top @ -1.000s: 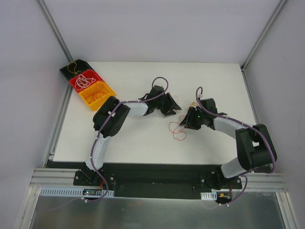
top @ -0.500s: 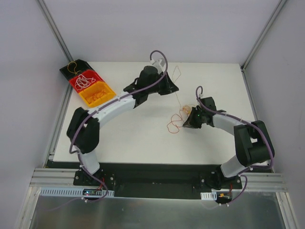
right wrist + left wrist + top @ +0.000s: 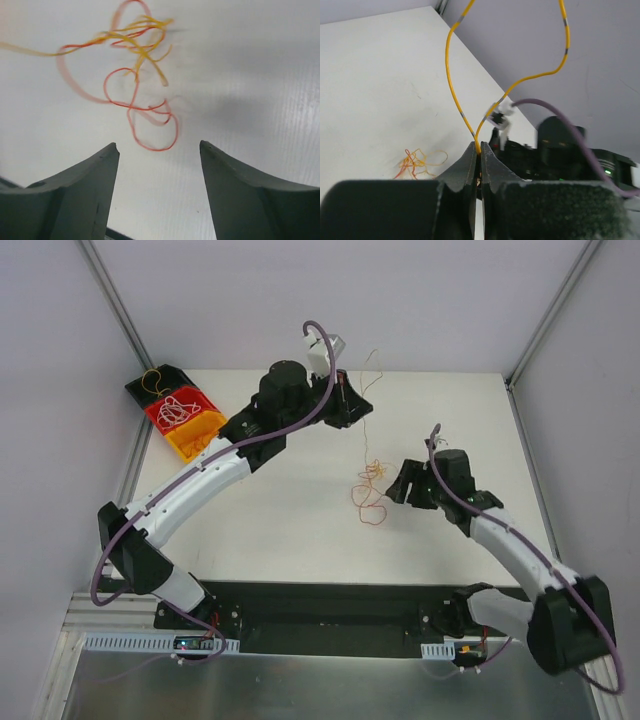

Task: Untangle the cables

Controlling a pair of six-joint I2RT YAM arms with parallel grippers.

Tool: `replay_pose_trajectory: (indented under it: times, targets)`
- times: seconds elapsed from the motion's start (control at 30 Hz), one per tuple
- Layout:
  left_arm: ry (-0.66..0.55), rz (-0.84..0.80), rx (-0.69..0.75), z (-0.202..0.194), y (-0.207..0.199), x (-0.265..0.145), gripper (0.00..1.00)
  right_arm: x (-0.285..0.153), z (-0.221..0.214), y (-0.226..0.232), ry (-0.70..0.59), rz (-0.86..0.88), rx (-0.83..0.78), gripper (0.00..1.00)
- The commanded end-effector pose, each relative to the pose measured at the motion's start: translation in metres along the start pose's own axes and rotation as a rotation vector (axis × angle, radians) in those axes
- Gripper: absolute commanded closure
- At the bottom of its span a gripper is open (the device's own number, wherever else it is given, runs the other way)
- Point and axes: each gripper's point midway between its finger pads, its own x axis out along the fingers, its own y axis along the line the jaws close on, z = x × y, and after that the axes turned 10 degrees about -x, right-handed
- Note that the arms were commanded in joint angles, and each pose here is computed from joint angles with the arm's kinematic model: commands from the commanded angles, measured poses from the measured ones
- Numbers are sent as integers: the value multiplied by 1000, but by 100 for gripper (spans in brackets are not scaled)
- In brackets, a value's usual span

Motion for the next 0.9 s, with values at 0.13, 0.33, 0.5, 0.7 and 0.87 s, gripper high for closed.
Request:
replay_pose_trajectory:
  times: [0.13,0.33,0.5,0.7,0.87]
  targets:
    - [-48,-44,37,31,-38,-36,100,-98,67,116,-560,336,-490,17]
    - [-53,-97,2,40,-58,-49,100,-90,118,185,-653,474,-522,18]
    - [-71,-169,-17,53,-85,-64,100,-47,126,214,-588,548,-421,40]
    - [-206,-249,69,106,-137,-112,100,29,93,167,-473,340,-180,74]
    - [-524,-257,218,181,-189,-201,100,77,77,83,-367,104,17,78]
